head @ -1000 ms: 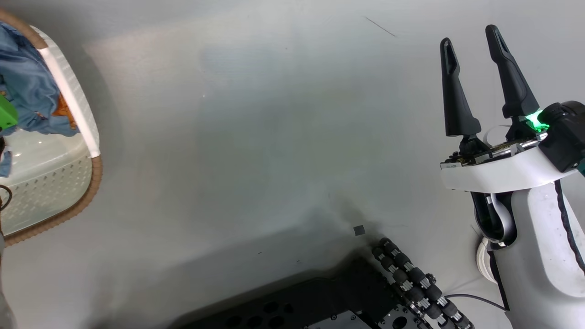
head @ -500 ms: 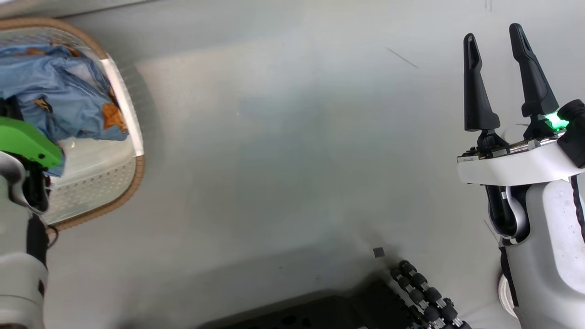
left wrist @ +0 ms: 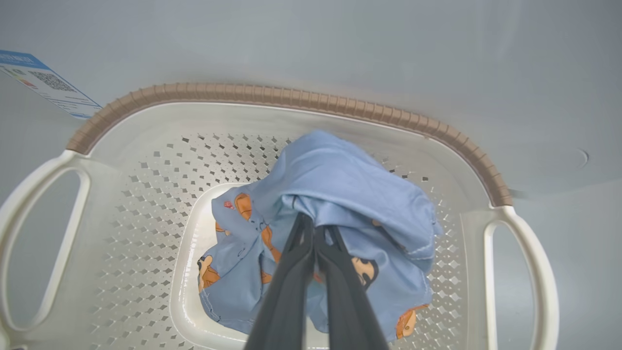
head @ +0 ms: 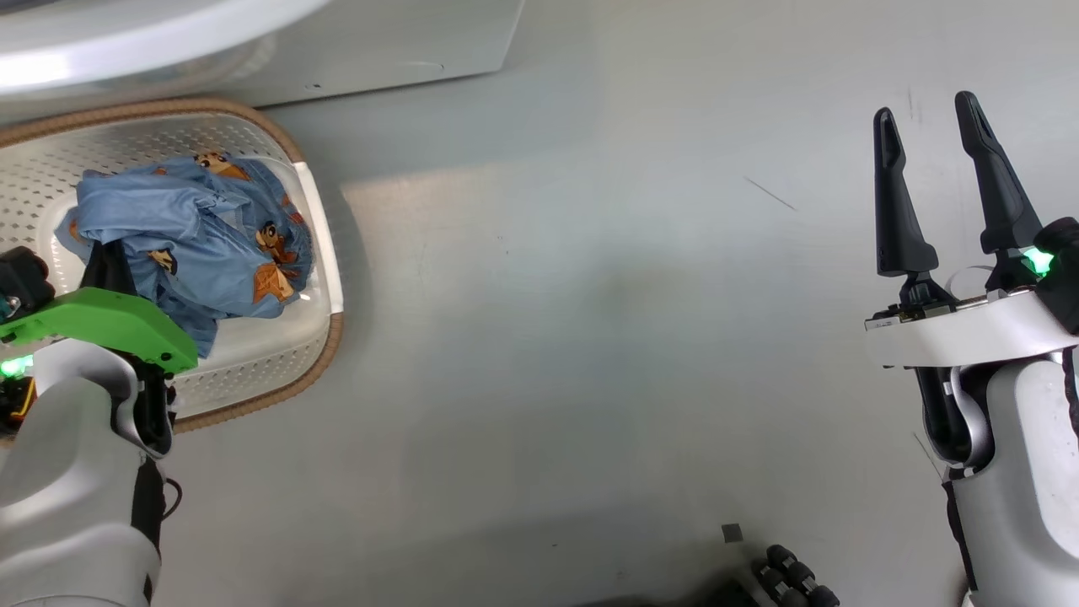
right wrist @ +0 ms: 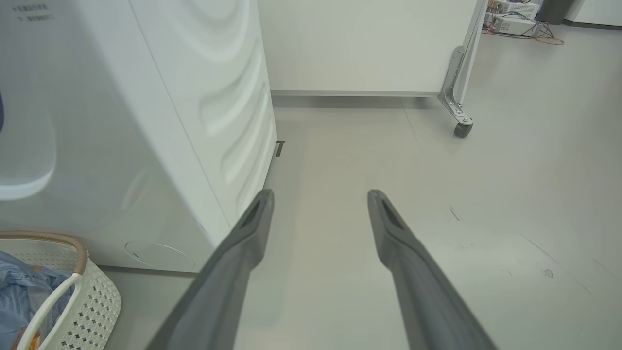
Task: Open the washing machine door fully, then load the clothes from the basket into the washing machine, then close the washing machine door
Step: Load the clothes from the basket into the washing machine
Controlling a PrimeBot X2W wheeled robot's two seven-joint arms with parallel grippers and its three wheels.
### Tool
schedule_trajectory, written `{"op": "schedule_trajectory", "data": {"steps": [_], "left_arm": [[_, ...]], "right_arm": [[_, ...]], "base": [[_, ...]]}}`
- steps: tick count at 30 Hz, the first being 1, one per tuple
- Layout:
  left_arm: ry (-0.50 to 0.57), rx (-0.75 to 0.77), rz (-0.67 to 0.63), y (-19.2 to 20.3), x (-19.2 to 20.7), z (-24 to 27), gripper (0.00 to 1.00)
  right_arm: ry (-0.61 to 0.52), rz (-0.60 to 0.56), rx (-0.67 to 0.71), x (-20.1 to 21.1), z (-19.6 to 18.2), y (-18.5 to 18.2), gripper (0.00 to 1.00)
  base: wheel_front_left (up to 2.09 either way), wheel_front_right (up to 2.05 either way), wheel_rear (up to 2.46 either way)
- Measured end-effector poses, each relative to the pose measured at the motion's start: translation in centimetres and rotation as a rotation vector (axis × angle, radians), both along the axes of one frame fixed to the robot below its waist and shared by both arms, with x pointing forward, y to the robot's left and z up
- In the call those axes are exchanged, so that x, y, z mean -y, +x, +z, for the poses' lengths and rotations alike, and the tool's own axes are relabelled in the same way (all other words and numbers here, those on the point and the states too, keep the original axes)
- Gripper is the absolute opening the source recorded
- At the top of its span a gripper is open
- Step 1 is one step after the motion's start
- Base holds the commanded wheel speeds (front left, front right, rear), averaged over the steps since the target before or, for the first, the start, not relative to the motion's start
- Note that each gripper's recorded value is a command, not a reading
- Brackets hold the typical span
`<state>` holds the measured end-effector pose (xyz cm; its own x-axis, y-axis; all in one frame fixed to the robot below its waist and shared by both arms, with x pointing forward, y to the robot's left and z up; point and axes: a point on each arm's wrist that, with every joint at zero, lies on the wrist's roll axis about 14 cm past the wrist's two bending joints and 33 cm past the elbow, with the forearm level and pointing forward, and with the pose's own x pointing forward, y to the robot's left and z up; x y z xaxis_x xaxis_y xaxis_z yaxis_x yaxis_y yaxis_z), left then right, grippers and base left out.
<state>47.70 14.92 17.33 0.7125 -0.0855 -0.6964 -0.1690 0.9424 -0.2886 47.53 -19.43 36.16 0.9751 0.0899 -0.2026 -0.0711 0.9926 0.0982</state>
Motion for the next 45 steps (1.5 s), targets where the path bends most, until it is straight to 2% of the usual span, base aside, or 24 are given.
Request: {"op": "schedule_trajectory", "data": {"steps": [10, 16, 26, 45], "left_arm": [[-0.043, 0.137, 0.000, 0.1, 1.5, 6.4, 0.00], [-0.022, 0.281, 0.039, 1.0, -0.3, 11.6, 0.00], [-0.006, 0.395, 0.111, -2.0, -2.7, 17.1, 0.00], [0.055, 0.620, 0.104, -7.9, -4.2, 25.9, 0.00]], "right_arm": [[-0.012, 0.009, 0.052, 0.2, 3.2, -1.3, 1.00], [-0.007, 0.020, 0.062, -0.2, 4.5, -2.6, 1.00], [0.026, 0.039, 0.091, -1.6, 6.7, -5.1, 1.00], [0.042, 0.067, 0.158, -2.8, 10.5, -11.1, 1.00]], "base": [[0.00, 0.00, 0.00], [0.00, 0.00, 0.00], [0.00, 0.00, 0.00], [0.00, 0.00, 0.00]]}}
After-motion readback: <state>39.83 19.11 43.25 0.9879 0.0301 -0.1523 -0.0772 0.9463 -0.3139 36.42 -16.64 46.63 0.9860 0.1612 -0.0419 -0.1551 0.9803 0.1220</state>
